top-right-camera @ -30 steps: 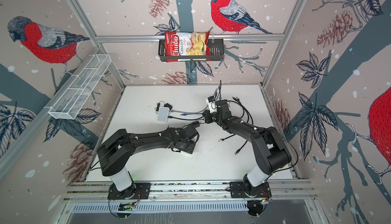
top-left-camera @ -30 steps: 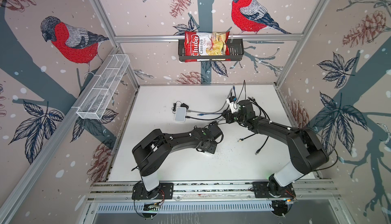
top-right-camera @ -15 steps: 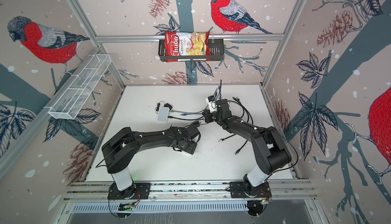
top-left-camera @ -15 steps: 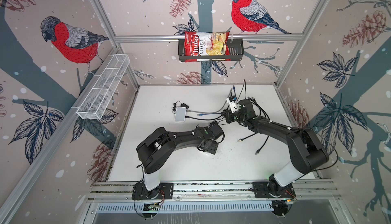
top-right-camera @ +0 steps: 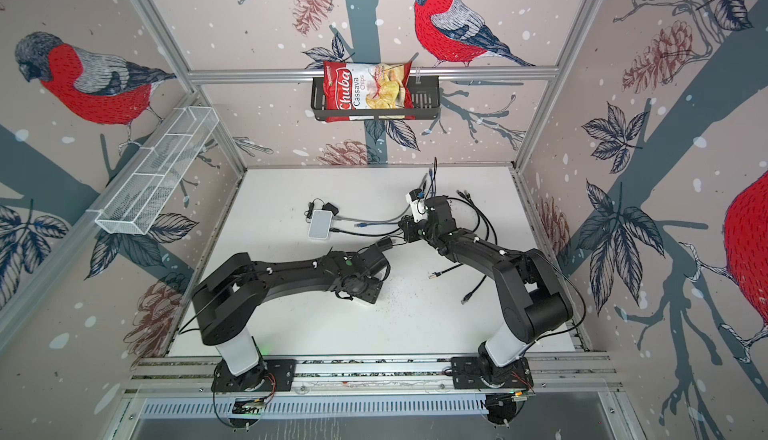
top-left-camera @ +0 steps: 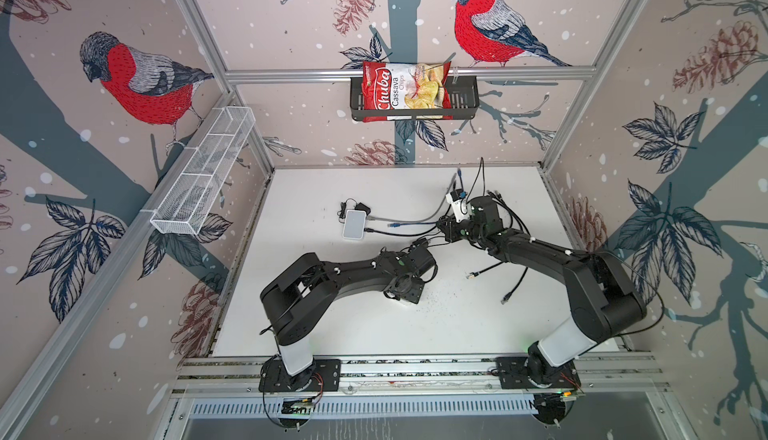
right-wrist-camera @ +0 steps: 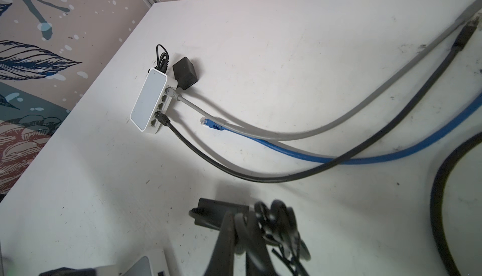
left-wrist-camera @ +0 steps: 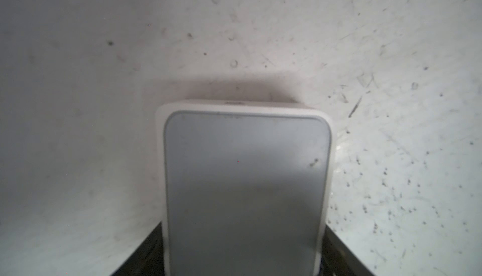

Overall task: Insert the plug into the switch port
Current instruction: 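Lower the left gripper and grasp the small white switch, then lift the white switch with the left gripper toward the right gripper's plug, then push the black barrel plug into the switch's port with the right gripper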

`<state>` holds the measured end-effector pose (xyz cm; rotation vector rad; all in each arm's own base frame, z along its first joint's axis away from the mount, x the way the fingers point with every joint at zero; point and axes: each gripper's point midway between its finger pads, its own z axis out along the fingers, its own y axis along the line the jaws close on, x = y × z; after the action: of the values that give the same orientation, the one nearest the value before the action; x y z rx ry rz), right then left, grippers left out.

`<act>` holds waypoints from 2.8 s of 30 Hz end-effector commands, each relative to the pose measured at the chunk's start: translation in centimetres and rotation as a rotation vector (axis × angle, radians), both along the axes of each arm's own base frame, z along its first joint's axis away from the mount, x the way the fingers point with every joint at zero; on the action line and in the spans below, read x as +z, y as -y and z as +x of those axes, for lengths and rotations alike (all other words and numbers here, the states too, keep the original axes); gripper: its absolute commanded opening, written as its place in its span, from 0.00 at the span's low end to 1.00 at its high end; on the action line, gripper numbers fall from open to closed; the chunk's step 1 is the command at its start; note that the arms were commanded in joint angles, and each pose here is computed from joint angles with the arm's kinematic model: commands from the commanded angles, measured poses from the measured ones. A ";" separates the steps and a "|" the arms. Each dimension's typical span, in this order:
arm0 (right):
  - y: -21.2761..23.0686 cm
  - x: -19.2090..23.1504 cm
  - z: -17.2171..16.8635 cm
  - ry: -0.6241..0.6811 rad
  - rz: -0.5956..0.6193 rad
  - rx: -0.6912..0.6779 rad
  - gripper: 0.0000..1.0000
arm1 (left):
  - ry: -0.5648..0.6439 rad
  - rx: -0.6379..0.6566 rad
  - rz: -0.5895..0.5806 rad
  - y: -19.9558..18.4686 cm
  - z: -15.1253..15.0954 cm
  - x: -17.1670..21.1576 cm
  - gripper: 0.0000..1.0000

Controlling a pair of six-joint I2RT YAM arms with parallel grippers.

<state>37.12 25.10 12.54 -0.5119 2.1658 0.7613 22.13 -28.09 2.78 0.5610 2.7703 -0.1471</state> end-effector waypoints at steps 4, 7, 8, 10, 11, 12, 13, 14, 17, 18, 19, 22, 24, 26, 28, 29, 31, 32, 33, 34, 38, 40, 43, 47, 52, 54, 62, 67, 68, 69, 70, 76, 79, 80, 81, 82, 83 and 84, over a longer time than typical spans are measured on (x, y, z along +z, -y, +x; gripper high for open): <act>-1.0 2.8 -0.3 0.082 0.088 0.055 0.04 | 0.304 0.022 -0.225 0.9 3.1 5.1 0.54; -1.4 3.5 -0.7 0.095 0.118 0.081 0.04 | 0.420 0.009 -0.315 0.8 3.5 7.1 0.55; -1.6 3.9 -0.9 0.101 0.136 0.098 0.04 | 0.460 -0.002 -0.346 0.8 3.7 7.8 0.55; -2.0 4.4 -1.5 0.112 0.166 0.134 0.04 | 0.526 -0.020 -0.403 0.8 3.7 8.8 0.55; -2.4 4.7 -1.8 0.119 0.182 0.161 0.04 | 0.573 -0.038 -0.438 1.0 3.8 9.5 0.56; -2.7 4.9 -2.2 0.123 0.194 0.189 0.04 | 0.625 -0.046 -0.473 0.9 3.8 10.3 0.56; -2.8 5.0 -2.5 0.126 0.203 0.205 0.04 | 0.668 -0.054 -0.502 0.8 3.9 10.8 0.56; -3.1 5.1 -2.9 0.131 0.215 0.223 0.04 | 0.726 -0.069 -0.526 0.7 3.9 11.5 0.56; -3.4 5.9 -4.0 0.155 0.256 0.273 0.04 | 0.892 -0.121 -0.581 0.2 3.7 13.3 0.56; -3.6 6.2 -4.5 0.166 0.263 0.287 0.04 | 0.930 -0.133 -0.582 0.0 3.7 13.6 0.56; -3.7 6.4 -4.8 0.178 0.266 0.299 0.04 | 0.956 -0.145 -0.584 0.0 3.7 13.9 0.56; -4.2 7.0 -5.9 0.227 0.264 0.328 0.04 | 1.003 -0.200 -0.559 0.7 3.9 14.0 0.56; -4.7 7.5 -6.6 0.257 0.266 0.351 0.04 | 1.017 -0.229 -0.537 1.2 4.1 13.8 0.56; -5.0 8.0 -7.3 0.283 0.271 0.368 0.04 | 1.034 -0.253 -0.538 1.5 4.0 13.6 0.56; -5.1 8.5 -7.8 0.303 0.280 0.379 0.04 | 1.066 -0.248 -0.554 1.4 4.0 13.7 0.56; -5.1 8.6 -8.1 0.311 0.286 0.378 0.04 | 1.079 -0.251 -0.559 1.4 4.0 13.7 0.56; -4.9 8.9 -8.4 0.322 0.297 0.377 0.04 | 1.097 -0.254 -0.569 1.4 3.9 13.7 0.56; -4.8 9.1 -8.6 0.330 0.301 0.377 0.04 | 1.102 -0.258 -0.572 1.4 3.9 13.6 0.56; -4.7 9.4 -8.9 0.334 0.307 0.385 0.04 | 1.108 -0.269 -0.576 1.6 3.8 13.5 0.56; -4.8 9.6 -9.2 0.342 0.313 0.396 0.04 | 1.115 -0.275 -0.576 1.6 3.7 13.4 0.57; -5.1 10.0 -10.3 0.352 0.324 0.427 0.04 | 1.165 -0.282 -0.604 1.4 3.4 13.9 0.56; -5.2 10.0 -10.7 0.355 0.328 0.438 0.04 | 1.171 -0.277 -0.593 1.3 3.6 13.9 0.56; -5.4 10.3 -11.1 0.362 0.344 0.456 0.04 | 1.157 -0.287 -0.580 1.6 3.7 13.7 0.56; -5.9 10.5 -11.9 0.372 0.356 0.486 0.04 | 1.142 -0.297 -0.580 1.8 3.6 13.4 0.56; -5.8 11.2 -12.0 0.397 0.374 0.478 0.04 | 1.125 -0.303 -0.570 1.8 3.6 12.8 0.56; -5.7 11.6 -12.0 0.411 0.377 0.477 0.04 | 1.123 -0.303 -0.566 1.8 3.6 12.7 0.56; -6.0 12.7 -12.5 0.439 0.392 0.505 0.04 | 1.122 -0.307 -0.565 2.0 3.6 12.4 0.56; -6.4 11.9 -12.9 0.421 0.377 0.525 0.04 | 1.133 -0.301 -0.572 1.9 3.7 12.9 0.56; -6.5 11.5 -12.9 0.411 0.373 0.526 0.04 | 1.132 -0.304 -0.572 1.9 3.6 12.9 0.56; -6.6 11.4 -13.0 0.406 0.372 0.527 0.04 | 1.132 -0.304 -0.573 1.9 3.6 12.9 0.56; -6.6 11.1 -12.9 0.402 0.369 0.523 0.04 | 1.133 -0.303 -0.573 1.9 3.6 12.9 0.56; -6.5 10.2 -12.6 0.387 0.356 0.503 0.04 | 1.131 -0.301 -0.581 1.7 3.5 13.1 0.56; -6.6 10.1 -12.4 0.387 0.353 0.500 0.04 | 1.131 -0.302 -0.588 1.8 3.4 13.2 0.56; -6.6 10.1 -12.3 0.387 0.354 0.497 0.04 | 1.131 -0.302 -0.591 1.8 3.4 13.2 0.56; -6.6 10.1 -12.3 0.389 0.356 0.497 0.04 | 1.130 -0.305 -0.596 1.9 3.3 13.3 0.56; -6.7 10.1 -12.2 0.389 0.358 0.497 0.04 | 1.129 -0.306 -0.600 1.9 3.3 13.3 0.56; -6.7 10.1 -12.2 0.389 0.361 0.494 0.04 | 1.127 -0.308 -0.603 1.9 3.2 13.2 0.55; -6.8 10.1 -12.1 0.387 0.363 0.496 0.04 | 1.126 -0.310 -0.605 1.9 3.2 13.3 0.55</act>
<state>24.82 31.70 22.16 -0.9313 1.5369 1.1851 25.63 -29.71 13.94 0.6632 1.5093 -0.4574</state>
